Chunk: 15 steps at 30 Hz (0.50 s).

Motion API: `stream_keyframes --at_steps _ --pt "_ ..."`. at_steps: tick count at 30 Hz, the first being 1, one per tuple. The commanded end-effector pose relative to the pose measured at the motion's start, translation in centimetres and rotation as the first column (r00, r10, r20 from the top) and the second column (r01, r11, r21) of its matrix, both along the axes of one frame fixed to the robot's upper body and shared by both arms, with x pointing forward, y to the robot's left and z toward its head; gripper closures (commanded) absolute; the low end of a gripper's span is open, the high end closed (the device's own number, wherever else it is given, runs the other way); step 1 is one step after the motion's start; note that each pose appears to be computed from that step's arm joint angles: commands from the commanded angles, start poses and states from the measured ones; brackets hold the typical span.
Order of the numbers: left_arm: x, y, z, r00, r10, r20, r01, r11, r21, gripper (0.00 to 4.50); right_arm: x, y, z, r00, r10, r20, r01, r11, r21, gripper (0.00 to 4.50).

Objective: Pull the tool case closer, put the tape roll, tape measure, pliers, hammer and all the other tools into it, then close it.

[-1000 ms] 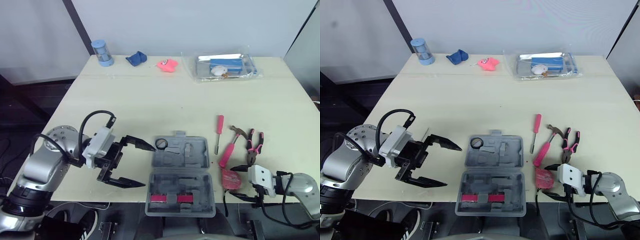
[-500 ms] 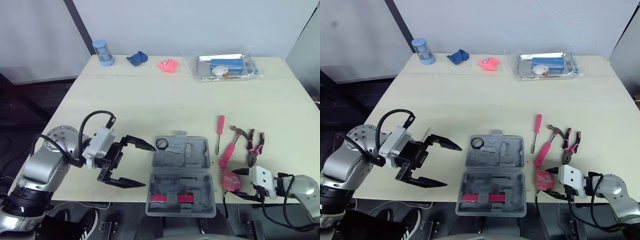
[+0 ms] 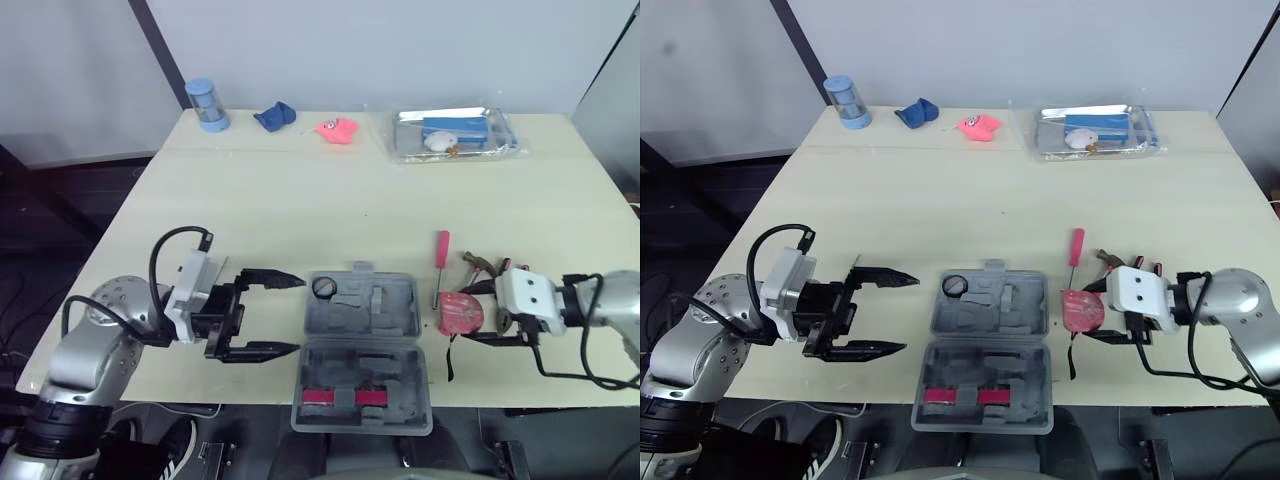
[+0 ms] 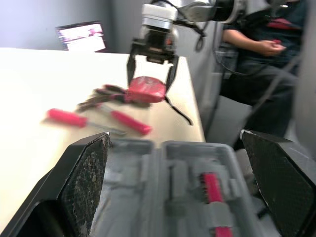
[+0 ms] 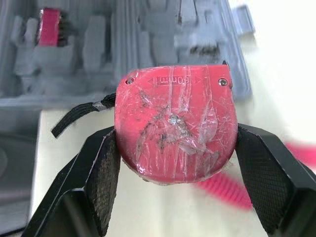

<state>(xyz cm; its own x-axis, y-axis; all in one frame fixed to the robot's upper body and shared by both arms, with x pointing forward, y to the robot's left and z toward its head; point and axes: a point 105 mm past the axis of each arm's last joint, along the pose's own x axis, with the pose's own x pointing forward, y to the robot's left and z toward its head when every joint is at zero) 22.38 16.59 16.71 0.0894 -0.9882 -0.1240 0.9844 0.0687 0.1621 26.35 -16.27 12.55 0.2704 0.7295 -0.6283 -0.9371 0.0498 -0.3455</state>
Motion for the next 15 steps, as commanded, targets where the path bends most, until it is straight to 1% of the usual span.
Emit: stream_keyframes --at_steps 1,6,9,15 --pt "-0.1 0.3 0.7 0.998 0.05 0.034 -0.05 0.999 -0.012 0.0 1.3 1.5 0.0 1.0 0.023 0.005 -0.023 0.998 -0.061 1.53" --pt "0.4 1.4 0.9 0.99 0.132 0.047 -0.133 0.991 -0.001 0.0 3.0 3.3 -1.2 0.998 0.037 -0.043 -0.044 0.985 -0.166 1.53" --pt "0.7 2.2 1.1 0.983 0.177 0.05 -0.177 0.984 0.007 0.0 4.5 4.7 -1.2 0.999 0.038 -0.02 -0.041 0.982 -0.183 1.53" --pt "0.3 3.6 0.3 0.983 0.181 0.035 -0.184 0.98 0.08 0.0 5.6 6.0 -1.9 0.997 0.06 -0.047 -0.07 0.963 -0.259 1.53"
